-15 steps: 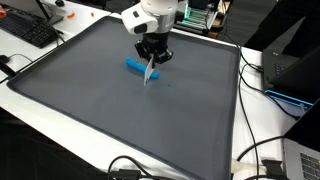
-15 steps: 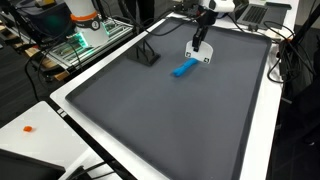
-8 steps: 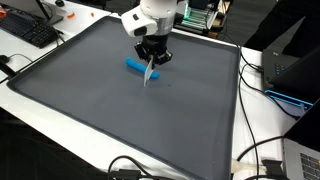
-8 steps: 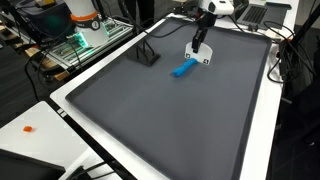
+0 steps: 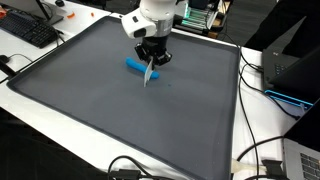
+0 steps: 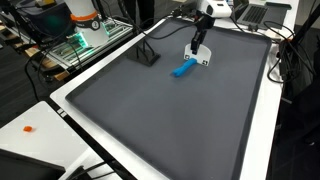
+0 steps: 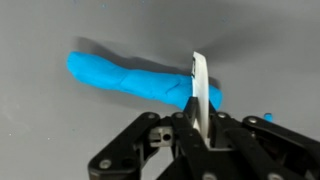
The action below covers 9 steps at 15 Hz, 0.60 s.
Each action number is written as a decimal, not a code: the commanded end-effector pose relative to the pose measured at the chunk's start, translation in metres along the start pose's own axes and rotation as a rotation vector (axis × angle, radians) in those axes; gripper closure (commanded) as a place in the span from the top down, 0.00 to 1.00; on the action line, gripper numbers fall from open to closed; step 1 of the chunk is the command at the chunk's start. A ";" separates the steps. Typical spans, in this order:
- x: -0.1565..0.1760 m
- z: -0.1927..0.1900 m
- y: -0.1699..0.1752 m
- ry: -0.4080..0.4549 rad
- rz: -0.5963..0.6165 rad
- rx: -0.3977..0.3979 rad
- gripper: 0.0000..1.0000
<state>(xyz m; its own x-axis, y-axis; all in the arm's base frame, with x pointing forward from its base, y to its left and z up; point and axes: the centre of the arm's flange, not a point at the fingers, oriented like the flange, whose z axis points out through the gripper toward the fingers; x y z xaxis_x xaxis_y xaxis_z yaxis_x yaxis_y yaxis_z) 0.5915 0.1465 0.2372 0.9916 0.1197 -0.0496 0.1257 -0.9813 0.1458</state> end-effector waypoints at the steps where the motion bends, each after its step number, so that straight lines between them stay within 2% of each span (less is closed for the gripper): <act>1: -0.023 0.023 0.008 -0.046 0.014 0.030 0.02; 9: -0.047 0.020 0.011 -0.072 0.035 0.129 0.02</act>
<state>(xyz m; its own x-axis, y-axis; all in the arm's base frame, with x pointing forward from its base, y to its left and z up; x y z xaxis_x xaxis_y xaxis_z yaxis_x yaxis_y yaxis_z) 0.5755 0.1336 0.2372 0.9937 0.0796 -0.0786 0.0852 -0.9939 0.0702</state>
